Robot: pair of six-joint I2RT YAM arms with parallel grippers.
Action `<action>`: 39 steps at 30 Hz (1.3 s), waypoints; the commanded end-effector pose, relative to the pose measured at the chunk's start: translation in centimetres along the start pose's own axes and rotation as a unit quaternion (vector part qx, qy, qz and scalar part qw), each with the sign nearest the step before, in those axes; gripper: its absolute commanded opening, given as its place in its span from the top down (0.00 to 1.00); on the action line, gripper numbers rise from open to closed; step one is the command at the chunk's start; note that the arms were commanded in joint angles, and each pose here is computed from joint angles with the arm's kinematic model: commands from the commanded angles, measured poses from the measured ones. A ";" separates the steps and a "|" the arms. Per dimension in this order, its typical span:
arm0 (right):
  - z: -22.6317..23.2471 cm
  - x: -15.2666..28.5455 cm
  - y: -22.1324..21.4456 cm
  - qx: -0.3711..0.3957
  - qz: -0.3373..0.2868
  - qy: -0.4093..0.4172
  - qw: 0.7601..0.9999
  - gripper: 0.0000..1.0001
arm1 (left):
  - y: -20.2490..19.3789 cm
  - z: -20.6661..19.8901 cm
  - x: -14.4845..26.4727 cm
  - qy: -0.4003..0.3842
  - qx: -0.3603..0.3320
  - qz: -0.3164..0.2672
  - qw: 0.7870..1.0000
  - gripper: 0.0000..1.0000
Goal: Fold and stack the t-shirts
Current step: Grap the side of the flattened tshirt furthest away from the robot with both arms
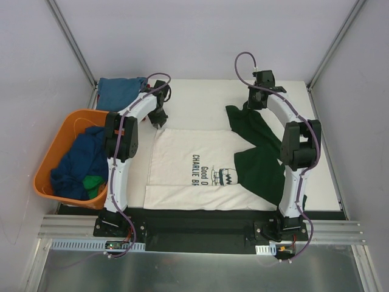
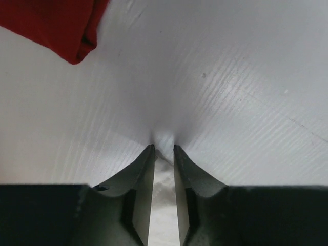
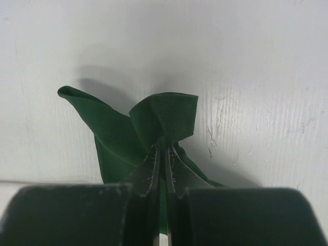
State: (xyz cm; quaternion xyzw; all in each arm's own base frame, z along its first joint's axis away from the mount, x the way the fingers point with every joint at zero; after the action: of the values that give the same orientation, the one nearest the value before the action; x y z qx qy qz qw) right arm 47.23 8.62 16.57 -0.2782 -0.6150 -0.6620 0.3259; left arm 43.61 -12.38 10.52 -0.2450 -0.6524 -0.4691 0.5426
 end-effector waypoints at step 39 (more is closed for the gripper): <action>0.3 14.2 -3.2 0.038 -0.074 0.008 0.996 0.99 | -0.1 1.5 4.5 0.021 -0.010 -0.063 0.998 0.55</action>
State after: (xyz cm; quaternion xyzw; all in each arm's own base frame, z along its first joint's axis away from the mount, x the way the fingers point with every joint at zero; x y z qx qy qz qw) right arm 35.01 7.90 24.63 -0.2132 -0.6488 -0.6648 0.3029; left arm 39.56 -12.85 15.23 -0.1994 -0.6527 -0.5154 0.5182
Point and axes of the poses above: each gripper's point midway between its finger pads, its own x axis back along the fingers, its own z axis along the line the jaws close on, y = z × x, the point moved 9 cm from there along x, back along the fingers
